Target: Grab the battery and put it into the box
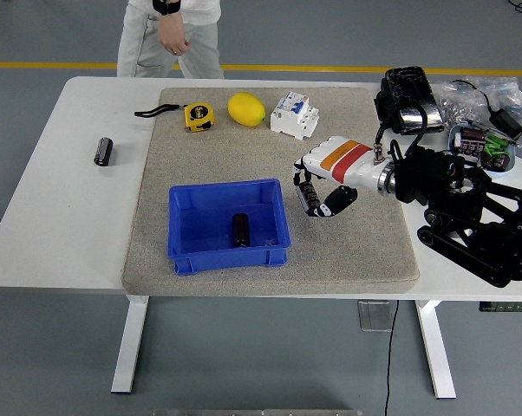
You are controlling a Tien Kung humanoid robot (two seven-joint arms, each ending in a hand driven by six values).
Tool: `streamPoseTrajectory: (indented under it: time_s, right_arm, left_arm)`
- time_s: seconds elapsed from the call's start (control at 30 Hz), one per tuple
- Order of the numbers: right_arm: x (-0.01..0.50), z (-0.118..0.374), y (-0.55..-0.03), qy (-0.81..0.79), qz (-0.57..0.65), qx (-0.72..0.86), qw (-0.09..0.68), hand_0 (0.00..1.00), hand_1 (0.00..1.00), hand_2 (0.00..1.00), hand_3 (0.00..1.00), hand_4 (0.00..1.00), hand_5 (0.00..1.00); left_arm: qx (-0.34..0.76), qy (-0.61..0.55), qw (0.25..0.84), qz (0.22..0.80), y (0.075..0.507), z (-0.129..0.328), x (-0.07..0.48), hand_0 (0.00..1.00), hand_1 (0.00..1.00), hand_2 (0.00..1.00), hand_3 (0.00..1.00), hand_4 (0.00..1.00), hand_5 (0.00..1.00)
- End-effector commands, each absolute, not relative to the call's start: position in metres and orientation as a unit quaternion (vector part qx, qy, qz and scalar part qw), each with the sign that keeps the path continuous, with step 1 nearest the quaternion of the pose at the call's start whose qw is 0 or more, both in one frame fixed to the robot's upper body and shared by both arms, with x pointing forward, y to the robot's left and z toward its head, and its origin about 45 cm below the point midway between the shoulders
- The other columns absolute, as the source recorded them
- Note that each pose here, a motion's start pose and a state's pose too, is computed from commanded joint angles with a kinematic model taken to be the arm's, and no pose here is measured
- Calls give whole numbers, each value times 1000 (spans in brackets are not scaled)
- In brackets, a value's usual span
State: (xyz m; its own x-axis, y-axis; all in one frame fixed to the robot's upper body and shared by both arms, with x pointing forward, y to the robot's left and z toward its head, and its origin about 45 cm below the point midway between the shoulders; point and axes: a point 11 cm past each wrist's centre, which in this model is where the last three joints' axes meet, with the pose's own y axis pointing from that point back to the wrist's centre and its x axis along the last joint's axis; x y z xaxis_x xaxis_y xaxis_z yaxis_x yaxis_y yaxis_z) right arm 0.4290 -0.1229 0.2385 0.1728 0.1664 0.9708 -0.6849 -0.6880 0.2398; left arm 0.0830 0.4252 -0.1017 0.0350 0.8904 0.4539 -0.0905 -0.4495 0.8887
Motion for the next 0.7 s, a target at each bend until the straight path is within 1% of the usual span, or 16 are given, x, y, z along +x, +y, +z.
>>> streamPoseTrajectory:
  time_s: [0.1, 0.13, 0.3, 0.33, 0.5, 0.53, 0.7]
  right_arm:
    - [429, 252, -110, -205, 619, 686, 323, 523, 481, 515, 532, 777, 146]
    - [428, 253, -108, -206, 619, 686, 320, 540, 532, 572, 546, 802, 180]
    - [421, 259, -87, -201, 625, 694, 295, 540, 532, 572, 546, 802, 180]
    - [419, 258, -85, -199, 624, 696, 294, 612, 627, 696, 645, 895, 245]
    - [413, 252, -77, -181, 624, 700, 297, 612, 627, 696, 645, 895, 245]
    - [412, 250, -76, -175, 623, 701, 300, 684, 681, 753, 768, 940, 254]
    - [407, 246, -70, -162, 625, 703, 300, 684, 681, 753, 768, 940, 254]
  left_arm:
    - [596, 335, 403, 609, 426, -101, 83, 719, 711, 765, 620, 630, 490]
    - [596, 335, 402, 609, 426, -101, 83, 718, 710, 764, 619, 631, 491]
    - [595, 335, 403, 609, 426, -101, 83, 718, 710, 764, 619, 631, 491]
    - [595, 335, 403, 610, 426, -101, 84, 718, 710, 764, 620, 631, 491]
    - [593, 335, 402, 612, 426, -101, 84, 718, 710, 764, 620, 631, 491]
    - [593, 335, 402, 612, 426, -101, 84, 719, 710, 762, 620, 629, 489]
    - [593, 335, 403, 612, 425, -101, 85, 719, 710, 762, 620, 629, 489]
